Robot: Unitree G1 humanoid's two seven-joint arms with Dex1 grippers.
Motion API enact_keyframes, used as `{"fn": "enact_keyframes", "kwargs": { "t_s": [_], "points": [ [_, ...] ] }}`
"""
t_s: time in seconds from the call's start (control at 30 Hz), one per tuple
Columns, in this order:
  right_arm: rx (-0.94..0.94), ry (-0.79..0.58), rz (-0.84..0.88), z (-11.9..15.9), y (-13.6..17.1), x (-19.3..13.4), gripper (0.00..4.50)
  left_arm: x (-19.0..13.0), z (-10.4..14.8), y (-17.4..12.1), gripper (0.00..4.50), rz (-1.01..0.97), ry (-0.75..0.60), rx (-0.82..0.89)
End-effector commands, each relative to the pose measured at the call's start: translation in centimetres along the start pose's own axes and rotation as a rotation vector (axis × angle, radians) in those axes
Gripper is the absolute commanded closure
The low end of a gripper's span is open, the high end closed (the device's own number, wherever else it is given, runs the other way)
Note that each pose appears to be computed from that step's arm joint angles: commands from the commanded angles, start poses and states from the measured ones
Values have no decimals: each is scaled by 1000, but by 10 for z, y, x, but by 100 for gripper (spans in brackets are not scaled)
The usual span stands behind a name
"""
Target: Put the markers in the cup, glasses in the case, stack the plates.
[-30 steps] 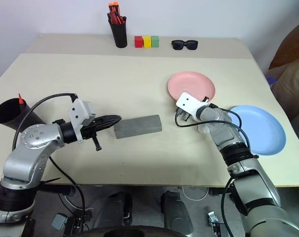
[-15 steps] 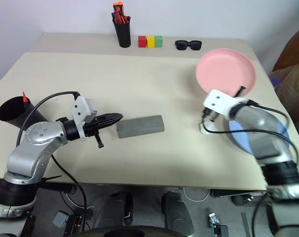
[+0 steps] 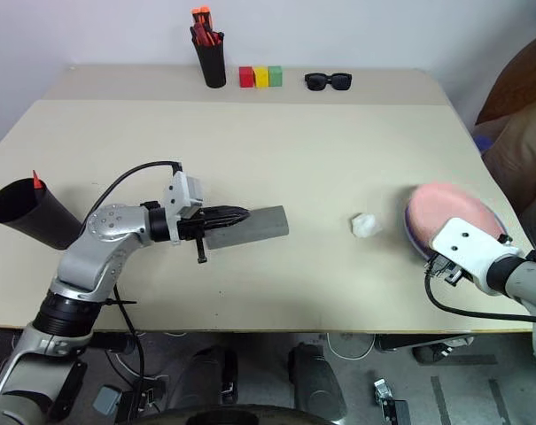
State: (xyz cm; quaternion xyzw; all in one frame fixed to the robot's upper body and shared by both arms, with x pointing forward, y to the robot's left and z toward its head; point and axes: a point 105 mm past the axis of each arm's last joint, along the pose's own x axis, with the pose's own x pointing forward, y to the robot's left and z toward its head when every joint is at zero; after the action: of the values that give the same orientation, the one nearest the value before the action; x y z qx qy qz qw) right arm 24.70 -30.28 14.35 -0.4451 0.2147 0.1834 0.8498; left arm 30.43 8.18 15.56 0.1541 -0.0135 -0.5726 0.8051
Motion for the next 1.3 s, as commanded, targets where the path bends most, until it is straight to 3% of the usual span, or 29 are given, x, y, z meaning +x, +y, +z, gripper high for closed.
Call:
{"fn": "enact_keyframes", "kwargs": {
  "t_s": [0.03,0.17,0.3,0.57,0.7,0.8,0.9,1.07,1.3],
  "points": [
    [-60,-83,-28,21,-9,-6,38,0,8,-2,450,-3,-19,33],
    [-41,-226,39,50,5,8,38,-6,4,-3,450,17,-6,29],
    [20,-306,40,73,16,45,38,-11,2,-5,450,44,3,28],
    [144,-239,39,68,22,85,38,-24,0,-8,450,100,18,19],
    [167,-204,52,60,24,90,159,-27,-1,-10,450,115,28,12],
    [167,-206,49,60,24,88,323,-28,-1,-12,450,119,28,9],
    [154,-217,5,63,16,83,446,-26,-2,-13,450,114,27,7],
    [120,-186,-154,61,-19,58,446,-23,-2,-11,450,96,25,7],
    [192,33,-331,8,-57,21,446,-16,-5,-7,450,62,24,8]
  ]
}}
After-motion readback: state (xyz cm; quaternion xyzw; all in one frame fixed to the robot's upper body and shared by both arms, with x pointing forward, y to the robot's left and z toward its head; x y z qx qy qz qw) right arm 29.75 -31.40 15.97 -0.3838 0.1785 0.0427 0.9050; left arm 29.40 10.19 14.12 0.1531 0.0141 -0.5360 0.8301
